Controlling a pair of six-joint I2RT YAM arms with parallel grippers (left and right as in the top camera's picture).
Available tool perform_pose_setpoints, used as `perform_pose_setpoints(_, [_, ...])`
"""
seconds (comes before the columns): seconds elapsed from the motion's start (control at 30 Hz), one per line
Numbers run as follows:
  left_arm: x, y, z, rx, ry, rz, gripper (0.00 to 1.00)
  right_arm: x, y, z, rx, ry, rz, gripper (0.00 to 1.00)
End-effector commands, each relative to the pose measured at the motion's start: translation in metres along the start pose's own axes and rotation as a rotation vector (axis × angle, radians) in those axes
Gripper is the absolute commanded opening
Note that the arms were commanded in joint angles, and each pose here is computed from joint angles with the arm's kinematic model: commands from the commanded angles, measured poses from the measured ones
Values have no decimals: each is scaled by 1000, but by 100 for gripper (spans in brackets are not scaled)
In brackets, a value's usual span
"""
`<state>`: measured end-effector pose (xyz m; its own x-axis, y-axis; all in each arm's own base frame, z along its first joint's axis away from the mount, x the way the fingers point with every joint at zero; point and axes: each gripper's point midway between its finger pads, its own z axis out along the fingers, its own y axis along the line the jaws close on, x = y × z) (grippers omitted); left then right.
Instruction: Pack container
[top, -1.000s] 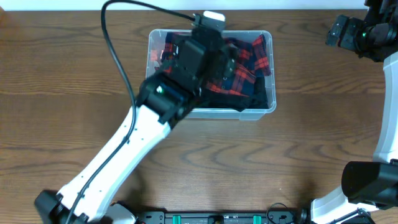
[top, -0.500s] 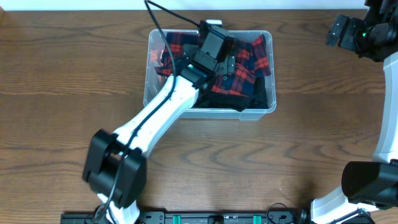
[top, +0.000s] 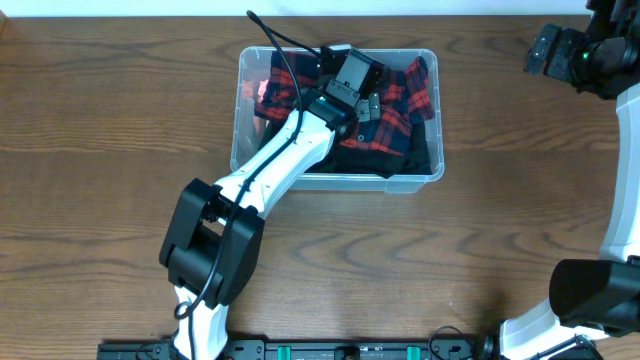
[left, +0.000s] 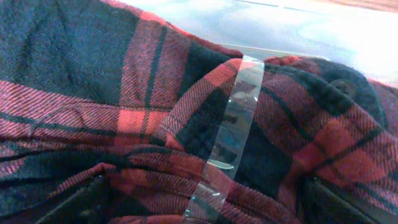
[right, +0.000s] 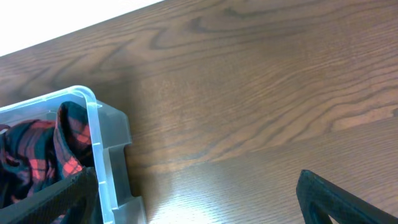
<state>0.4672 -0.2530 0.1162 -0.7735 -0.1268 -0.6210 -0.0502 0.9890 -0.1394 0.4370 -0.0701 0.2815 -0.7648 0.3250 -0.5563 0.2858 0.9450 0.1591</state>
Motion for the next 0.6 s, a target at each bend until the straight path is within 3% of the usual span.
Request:
perform_pose_setpoints(0.0, [71, 14, 41, -39, 210, 17, 98, 1, 1, 1, 2, 4, 8, 99])
perform_pose_setpoints(0.27, [52, 11, 13, -13, 174, 7, 98, 1, 1, 1, 2, 4, 8, 99])
perform_pose_setpoints(0.57, [-5, 9, -86, 83, 33, 62, 98, 1, 1, 1, 2, 4, 8, 99])
